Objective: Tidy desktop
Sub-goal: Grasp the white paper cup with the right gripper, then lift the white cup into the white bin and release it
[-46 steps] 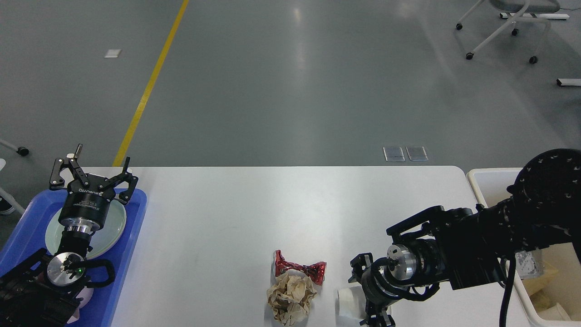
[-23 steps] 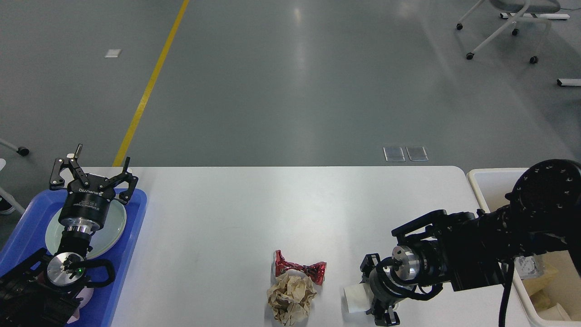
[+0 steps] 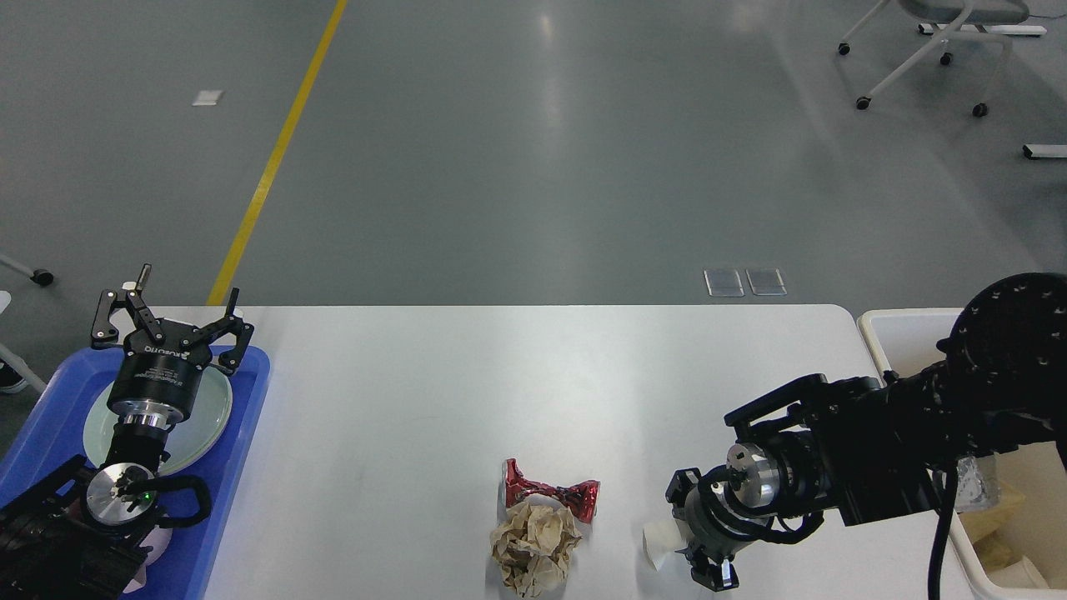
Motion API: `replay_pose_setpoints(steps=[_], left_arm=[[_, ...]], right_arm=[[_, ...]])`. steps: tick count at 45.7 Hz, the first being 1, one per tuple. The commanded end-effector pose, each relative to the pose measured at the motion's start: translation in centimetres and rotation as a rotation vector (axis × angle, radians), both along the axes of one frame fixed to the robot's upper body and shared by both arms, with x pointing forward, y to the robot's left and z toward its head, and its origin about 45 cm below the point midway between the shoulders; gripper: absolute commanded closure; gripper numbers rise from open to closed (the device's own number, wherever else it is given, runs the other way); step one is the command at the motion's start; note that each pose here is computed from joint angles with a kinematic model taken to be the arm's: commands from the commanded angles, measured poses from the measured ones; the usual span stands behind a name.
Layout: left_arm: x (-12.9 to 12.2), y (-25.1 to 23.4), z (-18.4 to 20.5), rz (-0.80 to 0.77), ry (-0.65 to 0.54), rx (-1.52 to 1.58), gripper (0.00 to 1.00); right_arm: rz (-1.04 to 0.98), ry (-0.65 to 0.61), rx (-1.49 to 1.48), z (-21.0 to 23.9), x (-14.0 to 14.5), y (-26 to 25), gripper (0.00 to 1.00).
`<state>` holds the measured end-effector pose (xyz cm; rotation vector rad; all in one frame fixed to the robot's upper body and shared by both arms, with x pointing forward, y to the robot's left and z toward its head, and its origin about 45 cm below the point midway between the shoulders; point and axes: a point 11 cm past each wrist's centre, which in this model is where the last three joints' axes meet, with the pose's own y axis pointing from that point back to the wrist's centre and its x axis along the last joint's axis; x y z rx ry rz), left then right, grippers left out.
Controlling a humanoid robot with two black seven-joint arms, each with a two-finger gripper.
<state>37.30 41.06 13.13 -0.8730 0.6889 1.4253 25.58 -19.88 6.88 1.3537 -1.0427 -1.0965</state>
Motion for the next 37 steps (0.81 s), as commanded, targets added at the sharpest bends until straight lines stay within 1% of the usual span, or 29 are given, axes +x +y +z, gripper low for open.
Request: replay_pose_setpoints(steps=[1,6,15,21,28,31,37], left_arm=[[0.0,0.0,0.0,0.0,0.0,0.0,0.02],[0.0,0.0,0.0,0.0,0.0,0.0,0.02],[0.0,0.0,0.0,0.0,0.0,0.0,0.02],[0.0,0.0,0.0,-0.001,0.001,0.0,0.02],[0.0,0.0,0.0,0.0,0.0,0.0,0.02],[0.0,0.0,0.0,0.0,0.0,0.0,0.02],[0.0,0.0,0.0,0.0,0.0,0.0,0.02]], right_arm=[[0.066,0.002,0.0,1.1,-0.2,0.2,1.0],[0.189,-0.009,-0.012,3.7,0.2,-0.3,1.0],[0.589,-0.055,0.051,10.2,2.6,-0.4,1.0],[0.79,-0.075,0.109,14.2,4.1,-0.7,1.0],[1.019,-0.083,0.063,20.4,4.4,-1.6,1.0],[1.078,-0.085,0.017,23.2,4.3,-2.0,1.0],[1.117,-0.13,-0.075,28.7,4.6,-2.7,1.0]])
